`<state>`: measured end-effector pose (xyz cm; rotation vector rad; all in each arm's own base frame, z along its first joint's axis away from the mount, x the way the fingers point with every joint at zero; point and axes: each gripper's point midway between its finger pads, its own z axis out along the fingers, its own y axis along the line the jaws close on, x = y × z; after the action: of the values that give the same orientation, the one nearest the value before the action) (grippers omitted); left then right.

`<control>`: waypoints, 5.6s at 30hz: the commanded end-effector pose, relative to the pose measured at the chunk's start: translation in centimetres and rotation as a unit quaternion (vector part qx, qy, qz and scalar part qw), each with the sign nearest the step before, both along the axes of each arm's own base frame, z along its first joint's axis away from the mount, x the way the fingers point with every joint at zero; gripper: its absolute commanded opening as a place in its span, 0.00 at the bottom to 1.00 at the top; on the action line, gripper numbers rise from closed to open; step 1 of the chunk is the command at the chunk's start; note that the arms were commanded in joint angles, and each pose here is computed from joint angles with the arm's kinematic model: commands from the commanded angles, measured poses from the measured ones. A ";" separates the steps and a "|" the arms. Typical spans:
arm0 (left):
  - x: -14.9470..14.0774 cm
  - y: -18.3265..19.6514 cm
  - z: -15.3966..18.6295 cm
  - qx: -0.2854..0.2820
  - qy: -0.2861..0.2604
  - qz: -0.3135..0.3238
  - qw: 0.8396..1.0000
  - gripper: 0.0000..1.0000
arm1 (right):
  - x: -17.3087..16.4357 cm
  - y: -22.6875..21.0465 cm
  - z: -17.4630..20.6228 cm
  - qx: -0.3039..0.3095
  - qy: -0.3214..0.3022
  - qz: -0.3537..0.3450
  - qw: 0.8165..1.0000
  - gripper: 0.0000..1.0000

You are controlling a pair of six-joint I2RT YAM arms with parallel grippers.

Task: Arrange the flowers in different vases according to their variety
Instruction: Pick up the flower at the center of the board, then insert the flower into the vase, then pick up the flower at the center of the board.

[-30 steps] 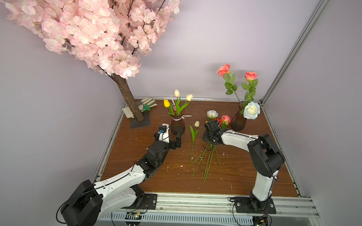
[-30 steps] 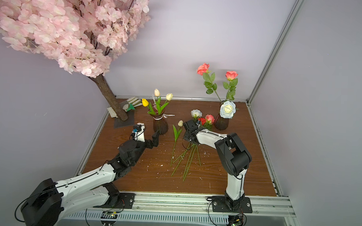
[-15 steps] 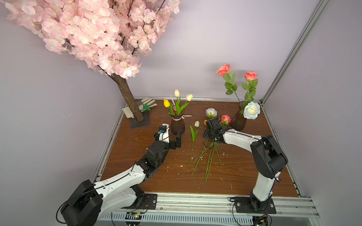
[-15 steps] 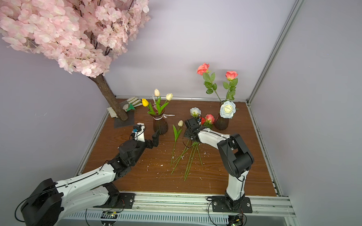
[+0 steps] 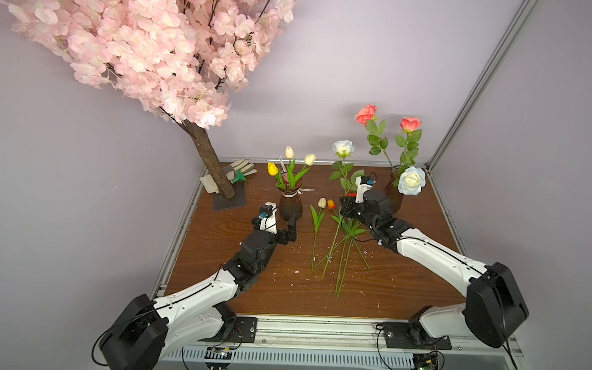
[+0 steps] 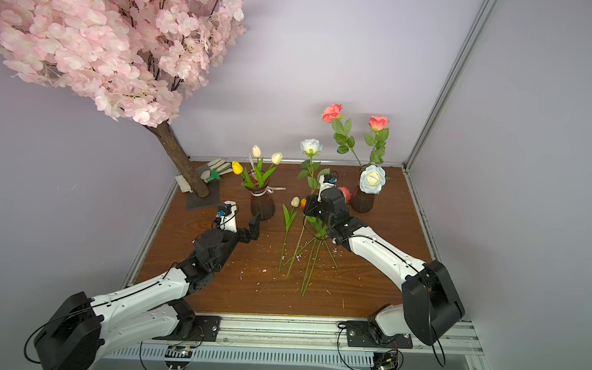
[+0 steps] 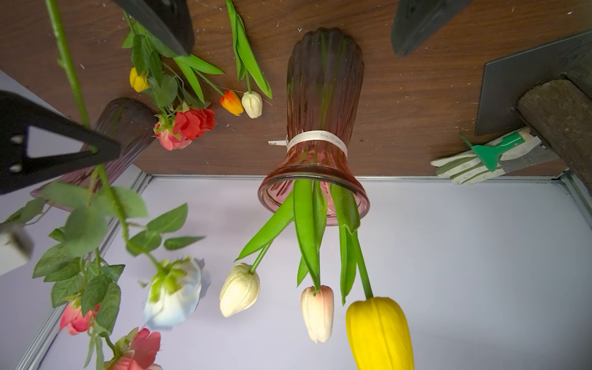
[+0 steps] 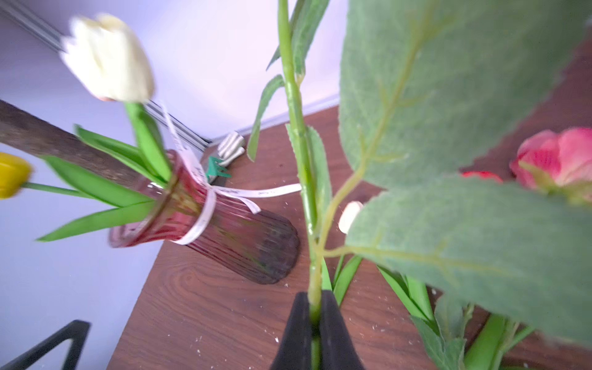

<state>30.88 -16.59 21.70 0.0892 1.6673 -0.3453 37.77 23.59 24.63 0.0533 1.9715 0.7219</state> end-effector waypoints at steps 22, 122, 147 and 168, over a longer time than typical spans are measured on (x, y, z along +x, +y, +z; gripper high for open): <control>0.0 -0.3 0.6 -0.004 -0.014 -0.002 1.000 0.99 | 0.1 -15.6 32.5 0.000 -0.404 -0.221 0.888 0.00; 0.2 -2.6 -0.1 -0.015 0.005 -0.052 0.999 0.99 | 2.8 -24.5 31.0 -0.129 -0.206 -0.262 0.934 0.80; -0.8 -1.8 0.5 -0.038 -0.018 -0.054 0.998 0.99 | -12.8 -6.4 22.2 0.032 -0.221 0.183 0.957 0.72; -0.2 0.9 0.0 -0.037 -0.009 0.021 0.999 0.99 | -8.7 -1.8 -2.8 -0.168 0.039 0.047 0.984 0.47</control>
<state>30.09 -15.82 21.37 0.0366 1.6237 -0.3921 27.35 24.00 22.37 -0.3871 2.1657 0.5809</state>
